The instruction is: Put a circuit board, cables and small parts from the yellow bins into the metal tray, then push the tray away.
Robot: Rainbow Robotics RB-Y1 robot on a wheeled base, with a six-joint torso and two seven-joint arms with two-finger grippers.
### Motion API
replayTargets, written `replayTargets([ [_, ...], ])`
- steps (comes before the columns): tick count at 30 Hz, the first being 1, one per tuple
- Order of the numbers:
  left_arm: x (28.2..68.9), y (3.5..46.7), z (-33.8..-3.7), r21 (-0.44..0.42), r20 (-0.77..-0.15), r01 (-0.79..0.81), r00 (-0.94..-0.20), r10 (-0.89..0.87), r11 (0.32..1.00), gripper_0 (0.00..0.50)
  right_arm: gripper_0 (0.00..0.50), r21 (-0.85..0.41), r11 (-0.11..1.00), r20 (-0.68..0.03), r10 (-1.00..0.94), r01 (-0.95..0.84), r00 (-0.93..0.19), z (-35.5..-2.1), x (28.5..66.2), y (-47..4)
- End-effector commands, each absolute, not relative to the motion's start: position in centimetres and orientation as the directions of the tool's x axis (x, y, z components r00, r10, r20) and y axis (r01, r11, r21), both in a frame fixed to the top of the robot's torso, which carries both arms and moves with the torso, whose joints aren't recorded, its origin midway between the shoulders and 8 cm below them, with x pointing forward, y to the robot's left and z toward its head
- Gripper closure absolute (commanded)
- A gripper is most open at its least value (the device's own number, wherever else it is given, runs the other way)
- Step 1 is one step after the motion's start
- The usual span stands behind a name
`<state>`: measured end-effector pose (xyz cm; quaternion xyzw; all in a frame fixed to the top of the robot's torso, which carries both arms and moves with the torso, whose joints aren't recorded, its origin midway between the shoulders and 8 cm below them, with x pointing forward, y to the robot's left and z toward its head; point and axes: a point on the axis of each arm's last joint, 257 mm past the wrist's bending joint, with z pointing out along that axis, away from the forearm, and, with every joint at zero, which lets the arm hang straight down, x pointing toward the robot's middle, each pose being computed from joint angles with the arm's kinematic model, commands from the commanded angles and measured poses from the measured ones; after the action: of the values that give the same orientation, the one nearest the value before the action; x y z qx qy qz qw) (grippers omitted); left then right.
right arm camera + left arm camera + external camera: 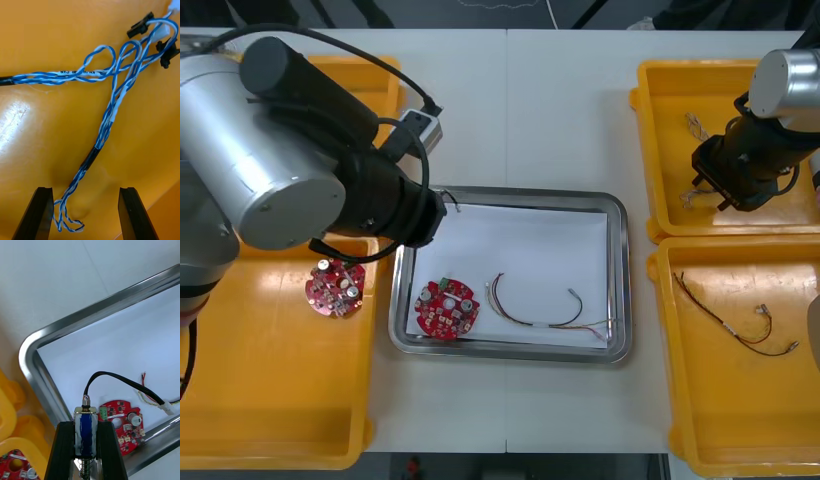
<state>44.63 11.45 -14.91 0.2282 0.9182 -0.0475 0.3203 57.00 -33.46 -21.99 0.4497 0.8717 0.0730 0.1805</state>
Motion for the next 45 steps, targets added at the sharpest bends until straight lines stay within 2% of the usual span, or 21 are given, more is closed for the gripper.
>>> replayTargets([
  [1,44.5,8.8,-14.8,0.003,-0.626,0.395,-0.716,0.309,0.919,0.500,0.000,0.375,0.528,-0.225,0.849,0.762,-0.478,-19.7,58.7,-32.2],
  [6,45.1,7.3,-16.9,-0.044,-0.620,0.377,-0.736,0.270,0.925,0.499,0.000,0.402,0.505,-0.222,0.863,0.764,-0.454,-20.0,59.4,-32.7],
  [21,48.3,7.7,-21.4,-0.051,-0.609,0.321,-0.761,0.225,0.946,0.500,0.000,0.363,0.505,-0.228,0.863,0.783,-0.451,-23.0,59.3,-33.4],
  [22,48.5,7.7,-21.7,-0.048,-0.608,0.319,-0.762,0.225,0.947,0.500,0.021,0.356,0.511,-0.232,0.860,0.783,-0.455,-23.1,59.2,-33.4],
  [23,48.6,7.8,-22.0,-0.046,-0.608,0.317,-0.761,0.225,0.947,0.500,0.200,0.353,0.510,-0.232,0.860,0.785,-0.455,-23.3,59.1,-33.5],
  [24,48.6,7.8,-22.1,-0.044,-0.607,0.317,-0.762,0.227,0.947,0.500,0.322,0.349,0.511,-0.232,0.859,0.786,-0.456,-23.5,59.0,-33.7],
  [25,48.6,7.8,-22.2,-0.044,-0.606,0.316,-0.762,0.226,0.948,0.500,0.467,0.356,0.511,-0.232,0.859,0.782,-0.456,-23.4,59.1,-33.5],
  [26,48.6,7.8,-22.3,-0.045,-0.604,0.315,-0.764,0.226,0.948,0.499,0.500,0.357,0.511,-0.233,0.859,0.782,-0.455,-23.4,59.2,-33.5],
  [36,48.2,7.8,-22.9,-0.059,-0.591,0.300,-0.779,0.209,0.952,0.495,0.500,0.375,0.514,-0.238,0.858,0.772,-0.455,-23.0,59.5,-33.8],
  [37,48.2,7.8,-22.9,-0.059,-0.592,0.299,-0.779,0.208,0.953,0.471,0.500,0.383,0.511,-0.237,0.860,0.770,-0.453,-22.8,59.7,-33.8],
  [38,48.3,7.8,-22.9,-0.058,-0.593,0.296,-0.778,0.206,0.953,0.370,0.500,0.388,0.511,-0.237,0.859,0.767,-0.453,-22.5,59.7,-33.8],
  [39,48.3,7.8,-22.9,-0.058,-0.593,0.296,-0.778,0.206,0.953,0.335,0.500,0.390,0.511,-0.237,0.859,0.766,-0.453,-22.4,59.7,-33.8],
  [40,48.4,7.9,-22.8,-0.056,-0.595,0.294,-0.778,0.205,0.954,0.168,0.500,0.394,0.514,-0.240,0.857,0.762,-0.455,-22.0,59.8,-33.8],
  [41,48.3,7.9,-22.9,-0.058,-0.594,0.293,-0.778,0.203,0.954,0.087,0.500,0.394,0.517,-0.243,0.856,0.760,-0.457,-21.6,59.8,-34.0],
  [43,48.3,7.9,-22.9,-0.059,-0.594,0.292,-0.779,0.201,0.955,0.019,0.500,0.393,0.526,-0.251,0.851,0.755,-0.462,-21.0,59.7,-34.1],
  [45,48.4,7.9,-22.9,-0.058,-0.595,0.290,-0.779,0.200,0.955,0.000,0.500,0.388,0.536,-0.258,0.844,0.750,-0.470,-20.3,59.5,-34.4],
])
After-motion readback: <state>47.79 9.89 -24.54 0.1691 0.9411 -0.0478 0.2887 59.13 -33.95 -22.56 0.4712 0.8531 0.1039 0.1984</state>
